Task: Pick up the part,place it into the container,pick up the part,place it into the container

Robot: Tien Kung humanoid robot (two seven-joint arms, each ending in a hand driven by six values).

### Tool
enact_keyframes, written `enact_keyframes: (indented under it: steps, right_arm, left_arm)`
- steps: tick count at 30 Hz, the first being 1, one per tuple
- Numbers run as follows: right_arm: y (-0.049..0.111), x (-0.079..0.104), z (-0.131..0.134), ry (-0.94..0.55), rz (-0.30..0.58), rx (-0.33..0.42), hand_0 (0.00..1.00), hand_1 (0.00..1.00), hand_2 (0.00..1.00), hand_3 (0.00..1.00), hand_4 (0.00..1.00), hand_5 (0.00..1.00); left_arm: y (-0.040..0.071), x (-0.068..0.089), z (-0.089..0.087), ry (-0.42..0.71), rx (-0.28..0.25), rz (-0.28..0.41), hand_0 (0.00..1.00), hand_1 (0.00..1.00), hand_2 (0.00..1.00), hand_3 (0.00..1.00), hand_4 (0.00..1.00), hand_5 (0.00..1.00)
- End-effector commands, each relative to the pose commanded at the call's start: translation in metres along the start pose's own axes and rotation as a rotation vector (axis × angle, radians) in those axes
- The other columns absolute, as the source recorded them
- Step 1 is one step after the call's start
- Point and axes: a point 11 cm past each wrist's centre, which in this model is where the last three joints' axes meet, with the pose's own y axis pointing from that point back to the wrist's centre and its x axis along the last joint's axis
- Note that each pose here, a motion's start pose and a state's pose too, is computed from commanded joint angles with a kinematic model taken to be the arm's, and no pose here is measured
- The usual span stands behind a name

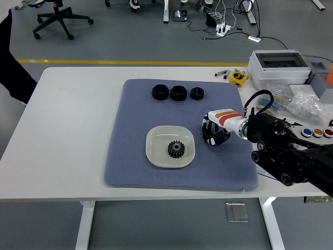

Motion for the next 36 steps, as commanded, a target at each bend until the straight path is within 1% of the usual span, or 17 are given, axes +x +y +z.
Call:
enact_keyframes:
  steps: [1,2,8,9,14,15,20,21,26,27,32,33,36]
  right_arm:
    - [0.0,0.0,0.0,-0.001,0.002,0.002,0.258,0.41,0.505,0.506,0.731,0.243]
    - [0.0,0.001,0.0,-0.002,0.003,0.004,0.167,0.35,0.457,0.491,0.692,0.237]
    - [0.001,0.0,-0.001,-0.007,-0.01,0.011,0.167,0.35,0.457,0.491,0.692,0.237]
    - [0.001,-0.001,-0.001,-0.008,-0.016,0.011,0.084,0.279,0.425,0.495,0.658,0.217]
    - [0.001,-0.003,0.001,-0.005,-0.036,0.009,0.084,0.279,0.425,0.495,0.658,0.217]
    - [0.002,-0.003,0.001,-0.003,-0.037,0.01,0.011,0.212,0.407,0.492,0.604,0.167]
    - [0.002,0.0,0.0,-0.006,-0.022,0.018,0.011,0.212,0.407,0.492,0.604,0.167]
    - [0.002,0.001,0.0,-0.009,-0.016,0.02,0.002,0.167,0.379,0.489,0.527,0.108]
    - [0.002,0.005,-0.001,-0.012,-0.001,0.026,0.002,0.167,0.379,0.489,0.527,0.108]
    - [0.003,0.006,-0.001,-0.012,0.002,0.028,0.002,0.136,0.342,0.483,0.508,0.101]
    - [0.004,0.01,-0.001,-0.017,0.017,0.033,0.002,0.136,0.342,0.483,0.508,0.101]
    - [0.004,0.011,-0.001,-0.018,0.019,0.032,0.002,0.121,0.321,0.483,0.529,0.136]
    - [0.005,0.016,0.0,-0.022,0.034,0.033,0.002,0.121,0.321,0.483,0.529,0.136]
  left_arm:
    - [0.0,0.0,0.0,0.0,0.0,0.0,0.918,0.893,0.879,0.578,0.517,0.698]
    - [0.0,0.0,0.0,-0.001,0.0,0.0,0.917,0.894,0.879,0.578,0.517,0.697]
    - [0.0,0.001,0.0,-0.002,0.001,0.001,0.917,0.894,0.879,0.578,0.517,0.697]
    - [0.0,0.001,-0.001,-0.002,0.002,0.002,0.917,0.894,0.879,0.578,0.517,0.698]
    - [0.0,0.001,-0.001,0.001,0.001,0.003,0.917,0.894,0.879,0.578,0.517,0.698]
    - [0.0,0.002,-0.001,0.001,0.001,0.003,0.917,0.894,0.878,0.577,0.518,0.699]
    - [0.0,0.002,-0.001,-0.001,0.001,0.003,0.917,0.894,0.878,0.577,0.518,0.699]
    - [0.0,0.002,-0.001,-0.003,0.002,0.004,0.917,0.894,0.878,0.577,0.517,0.697]
    - [0.0,0.004,-0.003,-0.007,0.007,0.007,0.917,0.894,0.878,0.577,0.517,0.697]
    - [0.0,0.004,-0.003,-0.008,0.008,0.008,0.917,0.894,0.878,0.577,0.516,0.697]
    - [-0.001,0.007,-0.006,-0.012,0.013,0.012,0.917,0.894,0.878,0.577,0.516,0.697]
    - [-0.001,0.007,-0.006,-0.013,0.013,0.013,0.916,0.894,0.878,0.577,0.515,0.695]
    - [-0.001,0.009,-0.007,-0.015,0.015,0.015,0.916,0.894,0.878,0.577,0.515,0.695]
